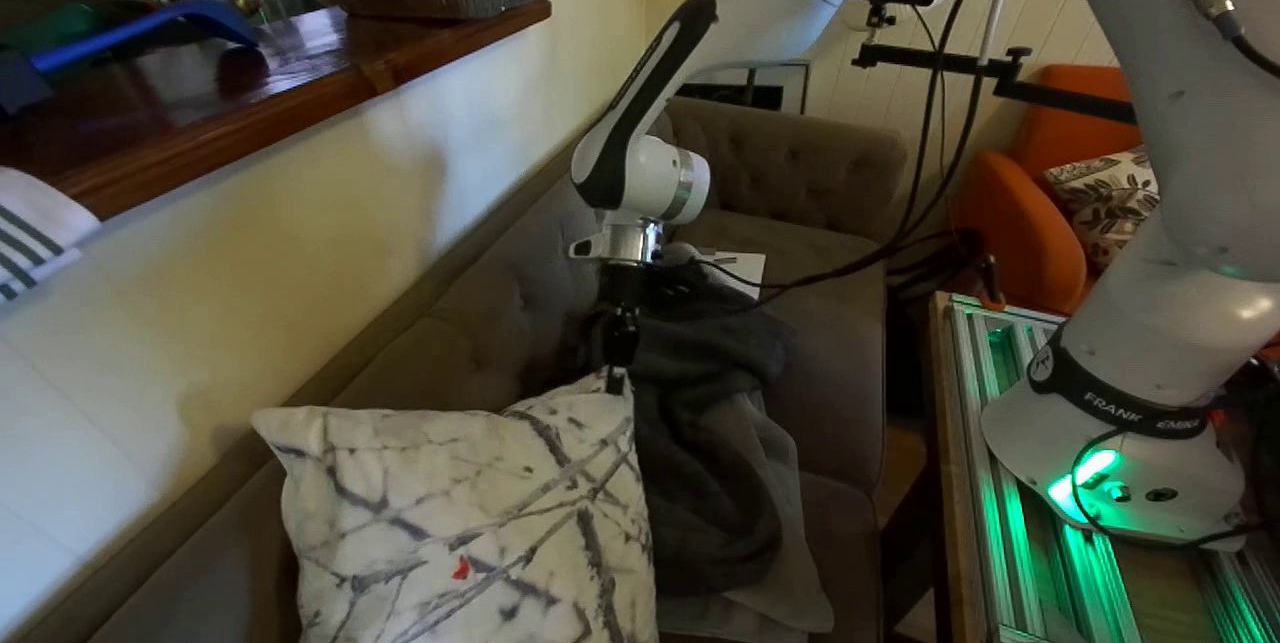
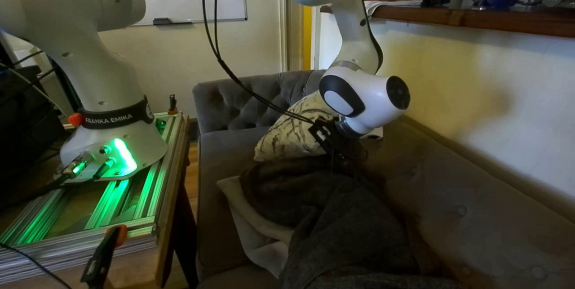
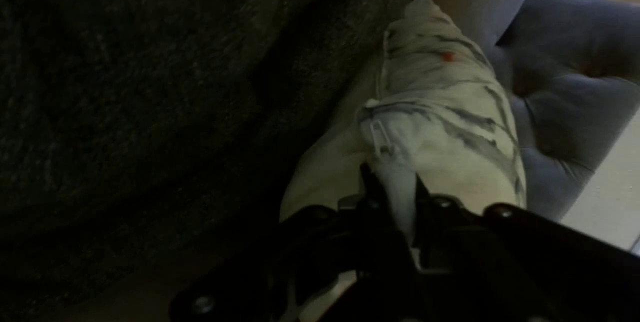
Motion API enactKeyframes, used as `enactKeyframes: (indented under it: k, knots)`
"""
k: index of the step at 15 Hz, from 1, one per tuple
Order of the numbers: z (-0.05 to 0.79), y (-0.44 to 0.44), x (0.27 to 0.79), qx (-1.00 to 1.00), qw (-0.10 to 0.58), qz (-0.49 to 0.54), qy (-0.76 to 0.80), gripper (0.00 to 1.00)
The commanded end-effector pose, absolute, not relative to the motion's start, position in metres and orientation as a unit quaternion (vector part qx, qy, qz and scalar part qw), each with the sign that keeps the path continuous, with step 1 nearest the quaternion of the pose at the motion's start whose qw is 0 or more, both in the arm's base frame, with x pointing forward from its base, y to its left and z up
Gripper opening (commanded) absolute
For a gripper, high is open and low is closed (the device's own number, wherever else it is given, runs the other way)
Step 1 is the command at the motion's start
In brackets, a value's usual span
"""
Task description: Move the pillow on the sofa
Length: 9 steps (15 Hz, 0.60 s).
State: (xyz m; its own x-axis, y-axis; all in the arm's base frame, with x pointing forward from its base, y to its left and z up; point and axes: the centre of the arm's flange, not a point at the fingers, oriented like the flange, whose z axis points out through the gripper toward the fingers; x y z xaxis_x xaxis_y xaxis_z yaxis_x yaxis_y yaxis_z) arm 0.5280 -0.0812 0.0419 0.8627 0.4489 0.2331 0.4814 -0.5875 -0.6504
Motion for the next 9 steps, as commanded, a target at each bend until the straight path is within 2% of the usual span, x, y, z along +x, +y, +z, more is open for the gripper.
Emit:
enactKeyframes:
  k: [1,5,9]
  knots:
    - [0.063,-0.096,0.454,-0.889,0.416,0.030,-0.187,0.03]
    - [0.054,-0.114,0.392,-0.889,0.445,0.063,-0.092,0.03]
    - [0.038,-0.140,0.342,-0.893,0.442,0.076,0.015,0.03]
